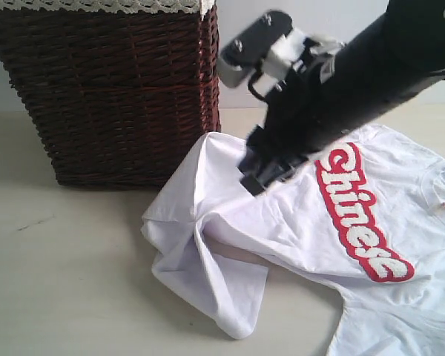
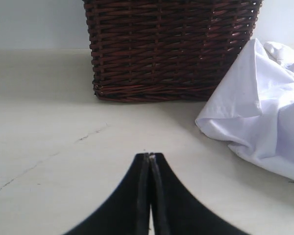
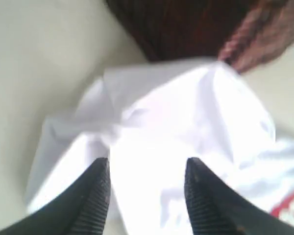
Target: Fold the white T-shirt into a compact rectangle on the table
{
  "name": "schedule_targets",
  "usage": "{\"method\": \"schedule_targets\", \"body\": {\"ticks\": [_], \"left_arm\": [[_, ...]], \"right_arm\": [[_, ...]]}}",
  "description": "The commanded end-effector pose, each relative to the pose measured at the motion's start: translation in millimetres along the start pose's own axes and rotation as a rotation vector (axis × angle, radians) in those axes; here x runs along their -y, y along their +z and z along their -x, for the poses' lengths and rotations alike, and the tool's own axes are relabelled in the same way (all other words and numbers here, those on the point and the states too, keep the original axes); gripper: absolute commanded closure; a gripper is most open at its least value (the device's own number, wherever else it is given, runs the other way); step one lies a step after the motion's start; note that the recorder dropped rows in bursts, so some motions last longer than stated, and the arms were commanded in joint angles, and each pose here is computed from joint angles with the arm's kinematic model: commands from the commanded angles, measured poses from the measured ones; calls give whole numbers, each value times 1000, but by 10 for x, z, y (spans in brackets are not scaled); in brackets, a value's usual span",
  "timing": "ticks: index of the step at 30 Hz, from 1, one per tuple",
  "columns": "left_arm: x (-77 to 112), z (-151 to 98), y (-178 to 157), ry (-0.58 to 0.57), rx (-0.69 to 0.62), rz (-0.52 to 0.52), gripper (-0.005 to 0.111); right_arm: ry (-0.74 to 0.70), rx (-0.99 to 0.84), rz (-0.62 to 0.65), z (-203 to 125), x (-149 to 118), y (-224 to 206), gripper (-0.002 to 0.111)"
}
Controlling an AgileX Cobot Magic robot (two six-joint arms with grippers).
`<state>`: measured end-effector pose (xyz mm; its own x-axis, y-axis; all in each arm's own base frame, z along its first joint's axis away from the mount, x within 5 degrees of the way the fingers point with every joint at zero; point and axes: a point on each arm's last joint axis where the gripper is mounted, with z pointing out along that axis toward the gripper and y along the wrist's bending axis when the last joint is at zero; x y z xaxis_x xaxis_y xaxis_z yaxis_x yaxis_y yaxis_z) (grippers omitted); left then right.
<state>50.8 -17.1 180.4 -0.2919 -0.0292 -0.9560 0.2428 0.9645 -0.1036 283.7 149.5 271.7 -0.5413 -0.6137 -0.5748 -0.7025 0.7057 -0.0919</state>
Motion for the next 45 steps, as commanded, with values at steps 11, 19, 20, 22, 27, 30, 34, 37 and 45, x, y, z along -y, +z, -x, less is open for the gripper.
{"method": "schedule_targets", "body": {"ticks": [11,19,20,22,27,30,34,37,45], "left_arm": [[-1,7,-5,-4,10,3,107],[-1,7,-5,-4,10,3,107],[-1,7,-5,-4,10,3,107],[-1,7,-5,-4,10,3,107],[-1,7,-5,-4,10,3,107],[-1,7,-5,-4,10,3,107],[-1,7,-5,-4,10,3,107],[-1,7,-5,-4,10,3,107],[-1,7,-5,-4,10,3,107]], "right_arm": [[230,-618,276,-997,-421,157,78],[242,-683,298,-1314,-571,246,64],[214,-685,291,-1330,-601,263,64],[142,-684,269,-1338,-668,319,64],[77,-684,91,-1338,-697,508,60],[110,-729,6,-1392,-661,612,57],[117,-797,10,-1484,-676,756,60],[146,-860,7,-1542,-689,792,76],[97,-1048,67,-1607,-718,548,108]]}}
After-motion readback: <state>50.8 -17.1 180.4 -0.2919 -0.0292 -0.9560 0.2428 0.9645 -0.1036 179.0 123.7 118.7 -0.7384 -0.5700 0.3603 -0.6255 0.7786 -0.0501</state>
